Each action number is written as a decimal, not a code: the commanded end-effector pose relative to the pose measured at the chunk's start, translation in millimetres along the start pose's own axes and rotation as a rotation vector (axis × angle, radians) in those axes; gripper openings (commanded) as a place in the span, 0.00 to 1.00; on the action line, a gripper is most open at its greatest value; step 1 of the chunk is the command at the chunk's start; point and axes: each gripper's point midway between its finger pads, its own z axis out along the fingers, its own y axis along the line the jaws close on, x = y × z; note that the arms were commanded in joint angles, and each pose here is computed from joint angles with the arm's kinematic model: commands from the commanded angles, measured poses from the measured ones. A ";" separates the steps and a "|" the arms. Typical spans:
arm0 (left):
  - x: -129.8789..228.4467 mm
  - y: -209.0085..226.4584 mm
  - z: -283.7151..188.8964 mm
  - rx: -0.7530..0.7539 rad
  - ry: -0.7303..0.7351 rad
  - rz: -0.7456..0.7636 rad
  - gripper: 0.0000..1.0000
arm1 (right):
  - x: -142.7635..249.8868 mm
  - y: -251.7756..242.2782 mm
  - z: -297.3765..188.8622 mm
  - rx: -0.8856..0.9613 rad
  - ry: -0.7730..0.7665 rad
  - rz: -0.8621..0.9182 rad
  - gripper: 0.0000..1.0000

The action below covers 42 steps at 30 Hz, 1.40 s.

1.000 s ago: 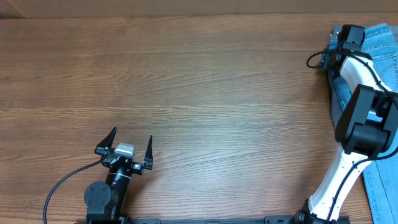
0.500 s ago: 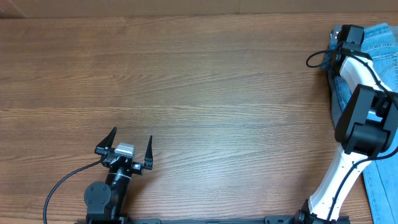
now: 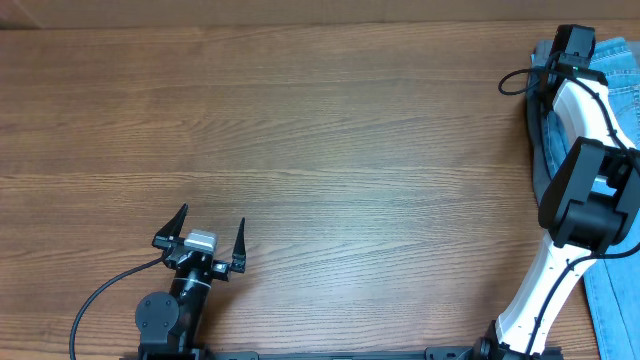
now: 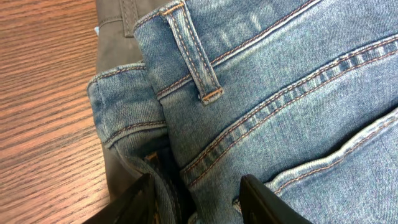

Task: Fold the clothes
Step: 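Grasp the top light-blue jeans with the right gripper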

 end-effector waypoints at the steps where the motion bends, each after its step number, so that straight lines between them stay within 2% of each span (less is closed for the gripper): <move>1: -0.4 -0.4 -0.3 0.004 -0.006 0.027 1.00 | -6.7 -3.6 0.0 0.003 -0.012 0.016 0.48; 4: -0.4 -0.4 -0.3 0.004 -0.006 0.027 1.00 | 7.2 -1.5 14.4 0.006 0.026 0.007 0.59; 10: -0.4 -0.4 -0.3 0.004 -0.006 0.027 1.00 | 19.7 1.0 28.6 0.008 0.055 0.000 0.59; 11: -0.4 -0.4 -0.3 0.004 -0.006 0.027 1.00 | 19.1 0.6 28.9 0.009 0.052 0.002 0.57; 16: -0.4 -0.4 -0.3 0.004 -0.006 0.027 1.00 | 17.4 -0.9 29.4 0.010 0.046 0.007 0.10; 17: -0.4 -0.4 -0.3 0.004 -0.006 0.027 1.00 | 17.4 -0.9 29.4 0.010 0.046 0.008 0.04; 24: -0.4 -0.4 -0.3 0.004 -0.006 0.027 1.00 | 14.0 -9.7 29.0 0.061 0.033 0.014 0.04; 25: -0.4 -0.4 -0.3 0.004 -0.006 0.027 1.00 | 13.6 -14.1 28.7 0.087 0.031 0.014 0.05; 26: -0.4 -0.4 -0.3 0.004 -0.006 0.027 1.00 | 12.9 -20.1 28.1 0.122 0.028 0.013 0.39; 27: -0.4 -0.4 -0.3 0.004 -0.006 0.027 1.00 | 11.0 -29.3 26.7 0.176 0.021 0.009 0.66; 32: -0.4 -0.4 -0.3 0.004 -0.006 0.027 1.00 | 5.9 -41.4 23.9 0.251 0.009 -0.058 0.66; 38: -0.4 -0.4 -0.3 0.004 -0.006 0.027 1.00 | 17.9 -10.5 35.4 0.029 0.043 -0.049 0.64; 42: -0.4 -0.4 -0.3 0.004 -0.006 0.027 1.00 | 30.1 -3.2 45.0 -0.001 0.074 -0.058 0.66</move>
